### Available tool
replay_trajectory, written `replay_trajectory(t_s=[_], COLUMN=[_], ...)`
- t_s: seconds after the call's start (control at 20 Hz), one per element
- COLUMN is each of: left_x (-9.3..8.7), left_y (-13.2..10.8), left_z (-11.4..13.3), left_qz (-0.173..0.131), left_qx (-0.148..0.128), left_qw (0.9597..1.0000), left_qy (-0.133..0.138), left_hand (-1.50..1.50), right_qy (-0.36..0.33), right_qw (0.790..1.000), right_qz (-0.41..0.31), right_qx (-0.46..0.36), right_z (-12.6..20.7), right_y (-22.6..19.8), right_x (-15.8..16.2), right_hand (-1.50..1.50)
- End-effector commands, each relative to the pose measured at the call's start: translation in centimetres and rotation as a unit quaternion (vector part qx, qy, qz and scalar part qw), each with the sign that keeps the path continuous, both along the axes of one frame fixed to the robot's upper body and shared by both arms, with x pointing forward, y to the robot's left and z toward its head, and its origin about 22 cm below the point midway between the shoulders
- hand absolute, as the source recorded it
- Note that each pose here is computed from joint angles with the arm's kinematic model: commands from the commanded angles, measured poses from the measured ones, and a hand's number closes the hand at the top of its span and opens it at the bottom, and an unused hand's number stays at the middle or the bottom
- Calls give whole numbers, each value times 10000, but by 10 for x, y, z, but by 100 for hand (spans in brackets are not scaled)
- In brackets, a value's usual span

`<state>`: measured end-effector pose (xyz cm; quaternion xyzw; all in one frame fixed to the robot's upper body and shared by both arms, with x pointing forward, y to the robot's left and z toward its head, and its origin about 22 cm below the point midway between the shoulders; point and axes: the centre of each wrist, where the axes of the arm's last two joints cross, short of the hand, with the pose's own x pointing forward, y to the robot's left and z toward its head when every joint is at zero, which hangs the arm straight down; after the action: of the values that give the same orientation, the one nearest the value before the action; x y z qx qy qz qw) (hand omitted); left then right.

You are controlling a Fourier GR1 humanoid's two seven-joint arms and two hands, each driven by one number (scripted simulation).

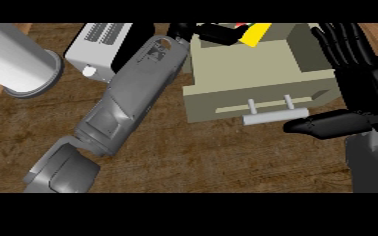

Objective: Pick up the cup, place it into the drawer and close the drawer

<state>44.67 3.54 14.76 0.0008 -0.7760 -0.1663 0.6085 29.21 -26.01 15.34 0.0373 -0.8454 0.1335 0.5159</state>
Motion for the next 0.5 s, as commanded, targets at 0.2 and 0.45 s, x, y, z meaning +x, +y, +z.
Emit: replay_trajectory(t_s=[0.2,0.45], left_x=[-4,-7], left_y=[4,6], left_z=[-25,-31], left_qz=[-211,-139], left_qx=[473,-226], left_qw=[9978,9993], left_qy=[410,265], left_hand=[-150,-150], right_qy=[-107,-9], right_qw=[9993,9945], right_qz=[352,1049], right_qx=[-80,75], right_z=[15,7], right_y=[7,28], right_x=[8,12], right_hand=[-150,-150])
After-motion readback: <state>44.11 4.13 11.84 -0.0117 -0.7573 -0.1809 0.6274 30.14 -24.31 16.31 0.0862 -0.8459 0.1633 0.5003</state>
